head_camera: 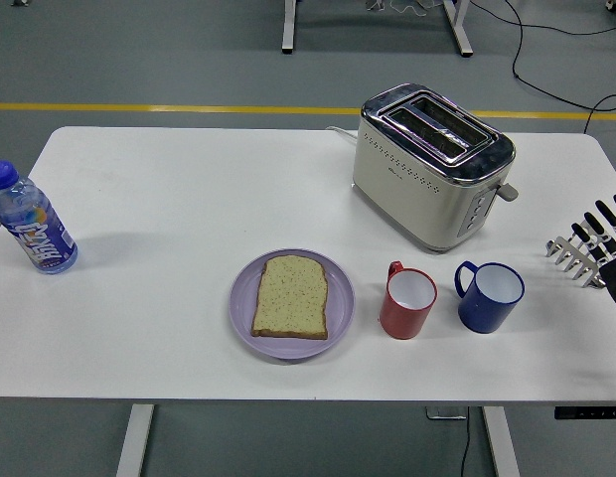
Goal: Pick up the cup,pour liquid into bread,place the cup on the desk
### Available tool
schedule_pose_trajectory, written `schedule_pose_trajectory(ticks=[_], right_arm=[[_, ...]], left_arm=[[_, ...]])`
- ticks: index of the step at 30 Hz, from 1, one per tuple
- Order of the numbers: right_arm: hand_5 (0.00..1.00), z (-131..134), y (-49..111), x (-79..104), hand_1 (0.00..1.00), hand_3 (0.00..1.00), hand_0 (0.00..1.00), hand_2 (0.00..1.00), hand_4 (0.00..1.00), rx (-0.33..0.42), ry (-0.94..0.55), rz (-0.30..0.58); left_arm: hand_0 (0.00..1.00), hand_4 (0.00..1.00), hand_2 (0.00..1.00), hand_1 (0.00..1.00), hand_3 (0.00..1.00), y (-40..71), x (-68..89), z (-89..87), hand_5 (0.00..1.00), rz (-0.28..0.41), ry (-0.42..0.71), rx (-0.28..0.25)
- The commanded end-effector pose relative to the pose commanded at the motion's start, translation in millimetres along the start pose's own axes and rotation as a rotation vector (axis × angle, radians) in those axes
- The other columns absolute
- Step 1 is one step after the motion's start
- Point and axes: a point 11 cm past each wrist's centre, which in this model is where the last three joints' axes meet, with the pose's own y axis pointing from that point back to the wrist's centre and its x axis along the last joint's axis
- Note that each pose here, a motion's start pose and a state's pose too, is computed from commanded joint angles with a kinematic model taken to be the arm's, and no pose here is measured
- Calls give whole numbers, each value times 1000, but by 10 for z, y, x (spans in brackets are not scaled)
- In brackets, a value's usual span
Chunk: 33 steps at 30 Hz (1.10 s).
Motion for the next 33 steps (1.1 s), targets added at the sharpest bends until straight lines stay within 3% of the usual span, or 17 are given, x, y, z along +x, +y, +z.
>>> schedule_pose_trajectory(ticks=[12,33], right_arm=[[137,17,5,16,547,595,644,620,617,0,-5,-2],[135,14,10,29,544,593,643,616,616,8,-22,14]], left_arm=[[690,396,773,756,611,-2,7,-13,998,0,3,1],[690,396,773,756,611,-2,3,-26,998,-1,5,3]])
